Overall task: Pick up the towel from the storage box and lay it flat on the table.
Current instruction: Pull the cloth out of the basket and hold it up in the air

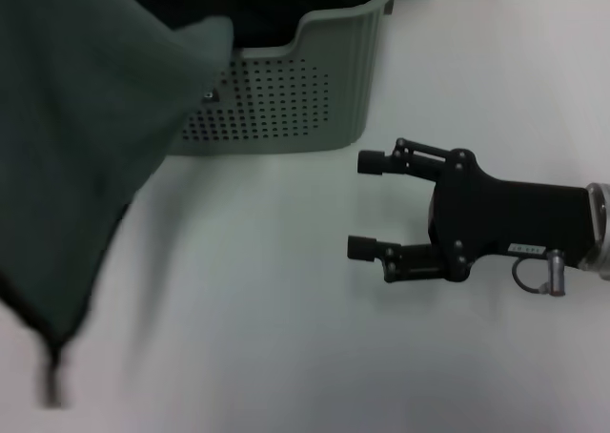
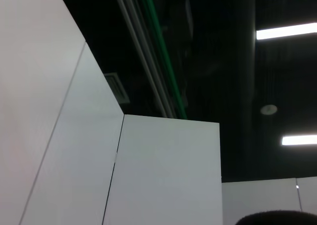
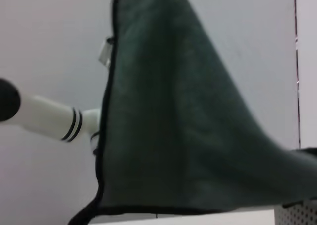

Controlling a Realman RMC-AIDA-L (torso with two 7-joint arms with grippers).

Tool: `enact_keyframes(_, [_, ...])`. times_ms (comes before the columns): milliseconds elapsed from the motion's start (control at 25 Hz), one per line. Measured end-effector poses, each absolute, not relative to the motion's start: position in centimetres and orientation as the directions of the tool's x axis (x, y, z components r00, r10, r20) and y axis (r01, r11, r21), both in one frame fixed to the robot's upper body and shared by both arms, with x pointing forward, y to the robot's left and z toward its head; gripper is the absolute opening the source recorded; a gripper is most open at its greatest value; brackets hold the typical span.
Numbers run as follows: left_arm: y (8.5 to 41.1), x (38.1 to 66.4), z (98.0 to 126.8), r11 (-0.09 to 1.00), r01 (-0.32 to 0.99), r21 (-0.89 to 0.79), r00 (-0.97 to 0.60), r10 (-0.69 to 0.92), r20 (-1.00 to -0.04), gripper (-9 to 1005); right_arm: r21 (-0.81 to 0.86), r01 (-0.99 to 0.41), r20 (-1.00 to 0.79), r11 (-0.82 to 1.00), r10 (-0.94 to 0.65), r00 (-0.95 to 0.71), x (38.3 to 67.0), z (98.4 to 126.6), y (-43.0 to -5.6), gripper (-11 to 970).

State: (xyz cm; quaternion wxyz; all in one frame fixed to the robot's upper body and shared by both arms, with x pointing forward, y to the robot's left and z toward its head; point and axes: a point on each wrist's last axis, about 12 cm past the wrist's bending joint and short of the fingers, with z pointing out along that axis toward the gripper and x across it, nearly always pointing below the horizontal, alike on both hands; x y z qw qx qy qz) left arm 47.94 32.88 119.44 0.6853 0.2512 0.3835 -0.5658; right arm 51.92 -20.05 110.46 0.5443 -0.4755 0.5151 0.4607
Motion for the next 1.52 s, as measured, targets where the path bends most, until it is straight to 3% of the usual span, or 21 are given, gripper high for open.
enact_keyframes(200, [31.5,47.7,118.7,0.203,0.974,-0.1,0.04,-0.59,-0.806,29,-0.037,-0.993,-0.997,0.114,0.056,0.043,51.7,110.9,-19.8,861])
enact_keyframes(400, [30.9,46.7,119.8,0.159,0.987,-0.036,0.073,-0.627,-0.776,29,-0.035,-0.994,-0.996,0.1,0.072,0.043,51.5,110.9,-19.6,861])
enact_keyframes(560, [31.2,46.5,119.5,0.213,0.977,-0.009,0.132,-0.638,-0.759,30,-0.04,-0.994,-0.996,0.097,0.077,0.048,51.3,110.6,-19.5,861])
enact_keyframes(880, [30.4,49.1,115.7,0.437,0.891,-0.121,0.203,-0.624,-0.755,31,-0.066,-0.992,-0.992,0.104,0.096,0.076,50.9,110.2,-19.1,861])
enact_keyframes(1240, [27.7,51.2,115.5,0.426,0.899,-0.101,0.213,-0.628,-0.749,32,-0.112,-0.968,-0.988,0.226,0.078,0.132,52.0,109.3,-16.7,861])
enact_keyframes(1520, [25.5,52.7,114.9,0.477,0.874,-0.092,0.245,-0.598,-0.763,32,-0.138,-0.977,-0.987,0.161,0.063,0.15,52.4,109.8,-13.8,861])
